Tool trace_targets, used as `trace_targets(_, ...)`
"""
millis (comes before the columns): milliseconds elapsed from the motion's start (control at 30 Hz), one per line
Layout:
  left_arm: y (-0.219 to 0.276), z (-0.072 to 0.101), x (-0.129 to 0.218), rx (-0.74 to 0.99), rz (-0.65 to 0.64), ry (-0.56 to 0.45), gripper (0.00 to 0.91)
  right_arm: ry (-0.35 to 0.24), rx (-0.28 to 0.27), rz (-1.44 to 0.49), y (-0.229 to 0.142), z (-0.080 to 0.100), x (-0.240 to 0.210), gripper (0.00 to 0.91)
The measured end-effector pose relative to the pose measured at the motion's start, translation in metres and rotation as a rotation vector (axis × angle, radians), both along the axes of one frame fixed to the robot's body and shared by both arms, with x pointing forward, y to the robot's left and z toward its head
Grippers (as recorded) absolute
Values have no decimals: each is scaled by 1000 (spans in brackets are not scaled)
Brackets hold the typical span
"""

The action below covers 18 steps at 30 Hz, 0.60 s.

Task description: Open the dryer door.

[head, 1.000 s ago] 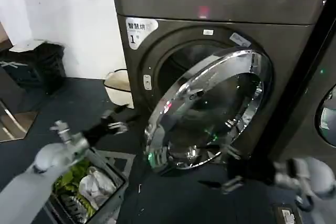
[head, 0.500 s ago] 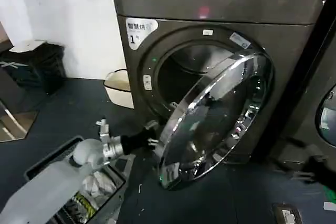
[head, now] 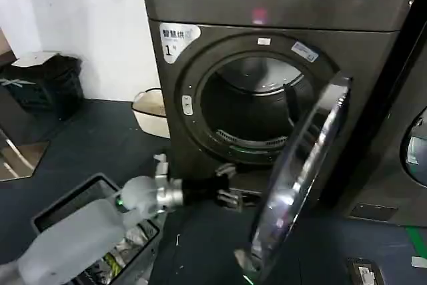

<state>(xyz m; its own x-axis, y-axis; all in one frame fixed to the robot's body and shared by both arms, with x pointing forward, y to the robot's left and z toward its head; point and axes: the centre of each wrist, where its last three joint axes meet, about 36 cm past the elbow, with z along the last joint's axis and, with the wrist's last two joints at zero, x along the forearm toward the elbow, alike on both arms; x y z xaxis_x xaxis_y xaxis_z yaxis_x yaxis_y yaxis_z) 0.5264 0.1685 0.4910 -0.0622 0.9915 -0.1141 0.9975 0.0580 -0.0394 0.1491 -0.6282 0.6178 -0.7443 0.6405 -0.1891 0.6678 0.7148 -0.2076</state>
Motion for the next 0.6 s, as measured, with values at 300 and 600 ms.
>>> trace_targets(300, -75, -7, 1, 8, -113, 27, 907, -98, -14, -382, -45, 45, -70, 907)
trace_targets(600, -156, -10, 10, 13, -166, 19, 907, -120, -92, -417, -44, 78, -114, 907)
